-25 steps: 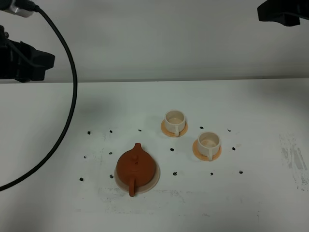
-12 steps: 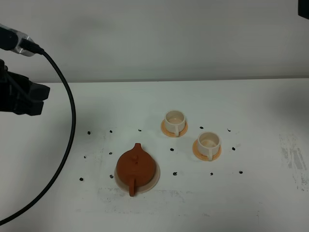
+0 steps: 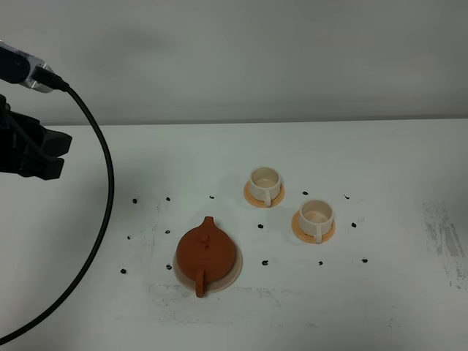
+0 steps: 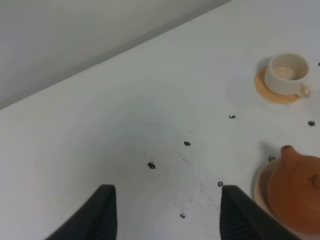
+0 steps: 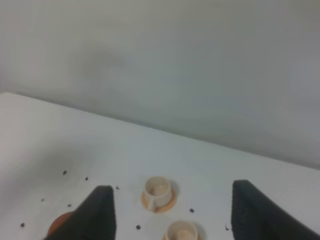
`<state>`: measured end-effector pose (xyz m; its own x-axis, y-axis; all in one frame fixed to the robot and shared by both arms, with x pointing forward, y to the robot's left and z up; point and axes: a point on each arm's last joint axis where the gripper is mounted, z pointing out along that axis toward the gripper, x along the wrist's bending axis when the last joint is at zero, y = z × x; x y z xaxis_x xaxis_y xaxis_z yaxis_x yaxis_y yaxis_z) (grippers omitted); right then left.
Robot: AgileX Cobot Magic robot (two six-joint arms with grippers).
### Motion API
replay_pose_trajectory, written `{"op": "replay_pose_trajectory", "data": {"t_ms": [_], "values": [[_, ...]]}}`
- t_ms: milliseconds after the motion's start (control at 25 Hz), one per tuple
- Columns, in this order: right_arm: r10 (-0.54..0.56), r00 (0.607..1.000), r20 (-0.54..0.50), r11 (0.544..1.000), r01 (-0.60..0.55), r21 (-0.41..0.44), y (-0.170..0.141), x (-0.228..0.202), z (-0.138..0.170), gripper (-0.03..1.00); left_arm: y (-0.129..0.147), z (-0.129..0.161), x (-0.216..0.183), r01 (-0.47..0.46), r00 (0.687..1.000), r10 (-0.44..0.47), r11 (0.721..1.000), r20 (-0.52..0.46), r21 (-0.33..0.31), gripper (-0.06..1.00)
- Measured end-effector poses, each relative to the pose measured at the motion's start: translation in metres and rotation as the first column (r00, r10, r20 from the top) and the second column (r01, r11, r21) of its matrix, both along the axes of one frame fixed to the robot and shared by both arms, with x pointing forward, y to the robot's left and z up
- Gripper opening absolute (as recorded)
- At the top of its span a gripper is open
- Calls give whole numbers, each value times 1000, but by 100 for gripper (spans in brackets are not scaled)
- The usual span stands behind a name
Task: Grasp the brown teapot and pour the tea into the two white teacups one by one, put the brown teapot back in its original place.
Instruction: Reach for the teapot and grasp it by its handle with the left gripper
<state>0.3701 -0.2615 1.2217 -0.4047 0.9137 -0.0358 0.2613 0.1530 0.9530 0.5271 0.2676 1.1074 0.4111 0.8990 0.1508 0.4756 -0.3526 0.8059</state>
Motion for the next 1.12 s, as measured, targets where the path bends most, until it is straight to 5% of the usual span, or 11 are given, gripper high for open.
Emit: {"op": "replay_pose_trajectory", "data": {"t_ms": [440,680,1120], "values": [[36,996,-77,999,-36,3,-2,-86,-63,52,-7,-4,-3,54,998,-52,997,-34,56,46],[-47,996,-77,999,46,-20,-11,-122,-91,52,-20,-7,-8,74,994,-69,996,-83,58,40],[-105,990,-95,994,101,-47,-18,-147,-131,52,-48,-15,-24,67,963,-77,997,-259,-46,39]]}}
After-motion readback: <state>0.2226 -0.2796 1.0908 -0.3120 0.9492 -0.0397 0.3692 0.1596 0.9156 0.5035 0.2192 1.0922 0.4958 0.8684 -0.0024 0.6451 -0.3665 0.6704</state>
